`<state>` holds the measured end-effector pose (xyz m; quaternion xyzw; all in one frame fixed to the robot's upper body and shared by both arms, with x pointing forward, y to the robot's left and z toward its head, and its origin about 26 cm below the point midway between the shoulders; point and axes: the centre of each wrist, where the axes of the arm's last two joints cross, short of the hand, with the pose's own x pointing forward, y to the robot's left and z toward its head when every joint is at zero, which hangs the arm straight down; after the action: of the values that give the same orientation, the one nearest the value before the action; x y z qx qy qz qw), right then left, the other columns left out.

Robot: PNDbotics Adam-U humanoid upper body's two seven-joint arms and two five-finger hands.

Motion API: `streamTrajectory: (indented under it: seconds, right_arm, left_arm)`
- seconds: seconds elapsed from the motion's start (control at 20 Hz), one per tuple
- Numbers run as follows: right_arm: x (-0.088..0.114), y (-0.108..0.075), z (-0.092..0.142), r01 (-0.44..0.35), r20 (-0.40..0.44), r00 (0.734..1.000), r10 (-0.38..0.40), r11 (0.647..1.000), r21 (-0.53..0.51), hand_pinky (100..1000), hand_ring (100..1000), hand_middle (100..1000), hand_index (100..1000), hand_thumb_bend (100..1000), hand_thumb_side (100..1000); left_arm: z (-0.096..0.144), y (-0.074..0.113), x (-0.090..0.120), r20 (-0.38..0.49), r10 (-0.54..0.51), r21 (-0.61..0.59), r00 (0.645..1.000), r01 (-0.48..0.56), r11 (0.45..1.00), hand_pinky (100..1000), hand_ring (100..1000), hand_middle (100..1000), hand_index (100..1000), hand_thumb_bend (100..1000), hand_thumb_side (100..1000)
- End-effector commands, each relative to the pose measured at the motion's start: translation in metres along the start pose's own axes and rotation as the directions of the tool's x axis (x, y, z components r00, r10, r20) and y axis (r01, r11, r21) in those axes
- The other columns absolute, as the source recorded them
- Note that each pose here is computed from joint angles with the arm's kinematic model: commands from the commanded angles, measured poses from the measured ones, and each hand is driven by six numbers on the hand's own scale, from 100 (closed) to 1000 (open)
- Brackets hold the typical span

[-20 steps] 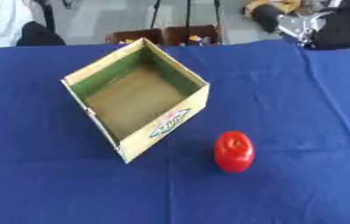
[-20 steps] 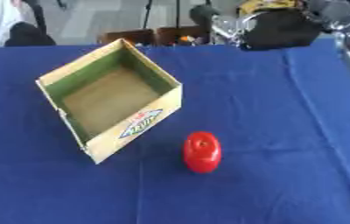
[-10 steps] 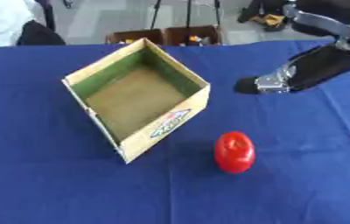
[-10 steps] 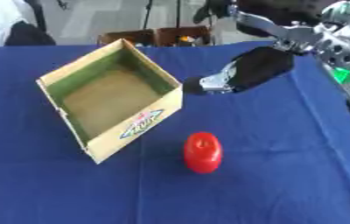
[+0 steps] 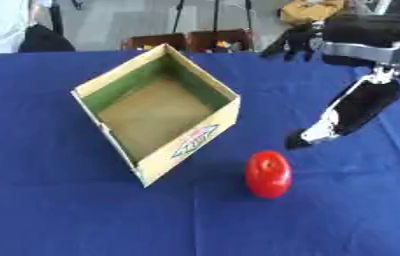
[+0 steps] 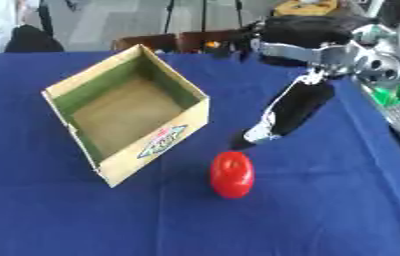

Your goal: Pick up objects on the table and place them in the box.

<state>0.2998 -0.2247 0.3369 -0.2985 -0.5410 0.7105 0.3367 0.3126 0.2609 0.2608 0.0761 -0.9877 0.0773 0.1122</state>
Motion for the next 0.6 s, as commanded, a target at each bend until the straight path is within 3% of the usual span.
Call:
streamTrajectory:
  seconds: [0.05, 0.35, 0.6]
  right_arm:
    - [0.003, -0.002, 0.004, 0.022, 0.005, 1.0, -0.022, 0.999, 0.049, 701, 788, 861, 970, 664, 232]
    - [0.008, 0.008, -0.004, 0.112, 0.029, 0.993, -0.117, 0.987, 0.118, 709, 785, 851, 973, 672, 241]
    - [0.013, 0.016, -0.011, 0.143, 0.016, 0.989, -0.148, 0.977, 0.155, 719, 821, 871, 973, 669, 236]
  left_arm:
    - [-0.008, 0.001, 0.005, 0.032, -0.002, -0.021, 0.999, 0.003, 1.0, 641, 837, 819, 884, 100, 1000]
    - [-0.009, 0.001, 0.005, 0.033, 0.002, -0.02, 0.999, -0.001, 1.0, 641, 837, 818, 883, 100, 1000]
    - [-0.008, 0.0, 0.005, 0.031, 0.004, -0.02, 1.0, -0.004, 1.0, 640, 837, 817, 881, 100, 1000]
